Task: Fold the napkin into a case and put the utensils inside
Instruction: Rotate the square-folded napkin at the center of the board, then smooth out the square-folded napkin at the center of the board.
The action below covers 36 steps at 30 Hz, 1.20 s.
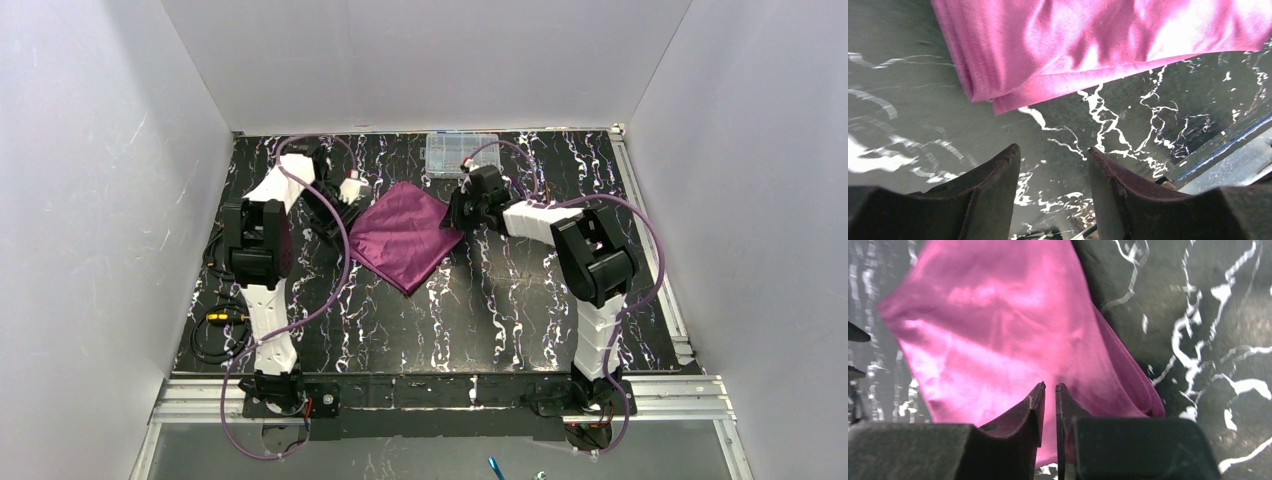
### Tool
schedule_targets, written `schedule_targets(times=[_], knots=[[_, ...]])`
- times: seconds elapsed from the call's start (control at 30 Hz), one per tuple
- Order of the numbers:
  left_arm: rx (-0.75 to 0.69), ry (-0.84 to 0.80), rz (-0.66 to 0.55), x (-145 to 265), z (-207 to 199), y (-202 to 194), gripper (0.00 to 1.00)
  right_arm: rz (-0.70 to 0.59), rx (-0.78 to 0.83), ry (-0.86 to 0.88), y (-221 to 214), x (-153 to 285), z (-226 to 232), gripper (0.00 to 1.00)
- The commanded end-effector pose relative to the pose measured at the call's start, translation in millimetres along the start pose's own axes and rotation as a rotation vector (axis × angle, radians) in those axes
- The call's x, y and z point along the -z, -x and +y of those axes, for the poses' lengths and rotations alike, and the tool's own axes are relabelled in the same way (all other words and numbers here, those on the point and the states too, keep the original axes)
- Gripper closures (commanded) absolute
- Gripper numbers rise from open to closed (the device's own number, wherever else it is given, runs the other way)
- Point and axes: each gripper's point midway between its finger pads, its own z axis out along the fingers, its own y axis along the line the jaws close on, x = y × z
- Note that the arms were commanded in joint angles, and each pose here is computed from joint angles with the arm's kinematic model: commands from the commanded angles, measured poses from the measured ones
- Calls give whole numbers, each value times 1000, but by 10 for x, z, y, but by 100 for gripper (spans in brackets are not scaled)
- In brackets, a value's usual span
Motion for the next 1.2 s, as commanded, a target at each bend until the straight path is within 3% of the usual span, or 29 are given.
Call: schedule_targets(times=[0.0,0.17,0.37,0.67,1.03,1.17], knots=[[-40,-6,-109,661,-206,201,50,-105,14,184,705,257,509,78],[15,-190,-166,745,-582,473,49,-39,-72,312,710,248,539,92],[79,-336,-150,300,-801,685,51,50,-177,338,457,93,270,99],[88,-187,-52,-204,-363,584,55,106,-229,333,277,-73,-75,99],[58,-106,-1,-393,-204,359,56,195,-245,422,21,-216,-195,99],[51,-99,4,-409,-193,335,56,167,-213,389,112,-133,-154,97]])
